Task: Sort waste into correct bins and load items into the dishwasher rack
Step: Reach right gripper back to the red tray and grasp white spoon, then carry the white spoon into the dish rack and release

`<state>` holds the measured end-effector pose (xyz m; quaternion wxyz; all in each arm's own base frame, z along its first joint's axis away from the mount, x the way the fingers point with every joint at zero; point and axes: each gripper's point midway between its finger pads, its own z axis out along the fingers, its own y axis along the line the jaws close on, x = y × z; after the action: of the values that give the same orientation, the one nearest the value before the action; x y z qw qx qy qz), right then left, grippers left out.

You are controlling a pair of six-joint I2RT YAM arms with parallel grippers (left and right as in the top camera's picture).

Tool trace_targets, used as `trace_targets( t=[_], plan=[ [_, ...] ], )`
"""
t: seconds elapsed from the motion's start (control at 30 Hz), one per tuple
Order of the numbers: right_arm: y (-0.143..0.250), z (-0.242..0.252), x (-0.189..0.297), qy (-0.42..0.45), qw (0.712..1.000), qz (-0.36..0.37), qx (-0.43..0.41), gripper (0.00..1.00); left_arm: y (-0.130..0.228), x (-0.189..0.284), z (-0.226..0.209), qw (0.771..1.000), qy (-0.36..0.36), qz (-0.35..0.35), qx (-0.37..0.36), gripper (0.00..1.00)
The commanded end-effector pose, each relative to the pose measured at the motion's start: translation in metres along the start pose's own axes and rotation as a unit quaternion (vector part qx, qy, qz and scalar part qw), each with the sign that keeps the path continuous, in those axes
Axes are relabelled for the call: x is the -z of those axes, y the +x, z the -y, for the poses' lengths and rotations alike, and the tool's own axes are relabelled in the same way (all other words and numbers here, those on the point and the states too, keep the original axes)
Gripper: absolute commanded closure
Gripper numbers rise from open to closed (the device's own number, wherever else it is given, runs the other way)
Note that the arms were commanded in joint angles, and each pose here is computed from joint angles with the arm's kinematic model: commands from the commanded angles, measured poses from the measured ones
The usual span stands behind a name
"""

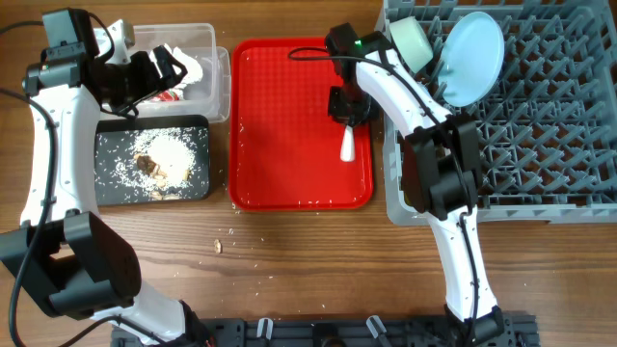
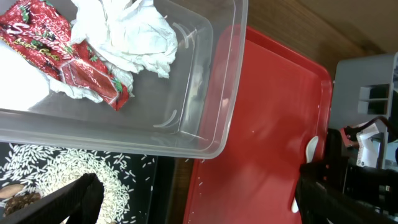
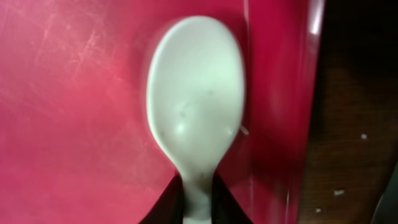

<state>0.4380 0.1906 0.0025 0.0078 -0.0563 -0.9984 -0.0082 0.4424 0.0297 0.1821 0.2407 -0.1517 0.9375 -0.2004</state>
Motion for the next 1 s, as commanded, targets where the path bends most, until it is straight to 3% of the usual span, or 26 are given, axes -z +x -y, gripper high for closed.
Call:
trace_targets(
  t=[0.0,0.17,0.3,0.43,0.57,0.7,0.83,0.97],
  plan=[
    [0.002,-0.003,-0.010,-0.006,1.000,-0.014,-0.001,0.96,-0.006,0.008,0.002,1.000,0.000,0.012,0.000,0.00],
    [0.004,-0.004,0.041,-0.027,0.999,0.013,0.032,0.96,-0.006,0.008,0.002,1.000,0.000,0.012,0.000,0.00],
    [0.020,0.002,0.142,-0.059,0.993,0.078,0.067,0.96,-0.006,0.008,0.002,1.000,0.000,0.012,0.000,0.00],
    [0.067,0.037,0.238,-0.065,0.986,0.130,0.079,0.96,-0.006,0.008,0.002,1.000,0.000,0.012,0.000,0.00],
    [0.090,0.103,0.279,-0.028,0.986,0.165,0.026,0.96,-0.006,0.008,0.002,1.000,0.000,0.012,0.000,0.00],
    [0.102,0.160,0.265,-0.003,0.990,0.138,-0.042,0.96,-0.006,0.008,0.002,1.000,0.000,0.012,0.000,0.00],
    [0.116,0.223,0.189,0.074,0.991,0.051,-0.101,0.96,-0.006,0.008,0.002,1.000,0.000,0.012,0.000,0.00],
    [0.109,0.238,0.140,0.074,0.992,0.042,-0.093,0.96,-0.006,0.008,0.002,1.000,0.000,0.012,0.000,0.00]
  ],
)
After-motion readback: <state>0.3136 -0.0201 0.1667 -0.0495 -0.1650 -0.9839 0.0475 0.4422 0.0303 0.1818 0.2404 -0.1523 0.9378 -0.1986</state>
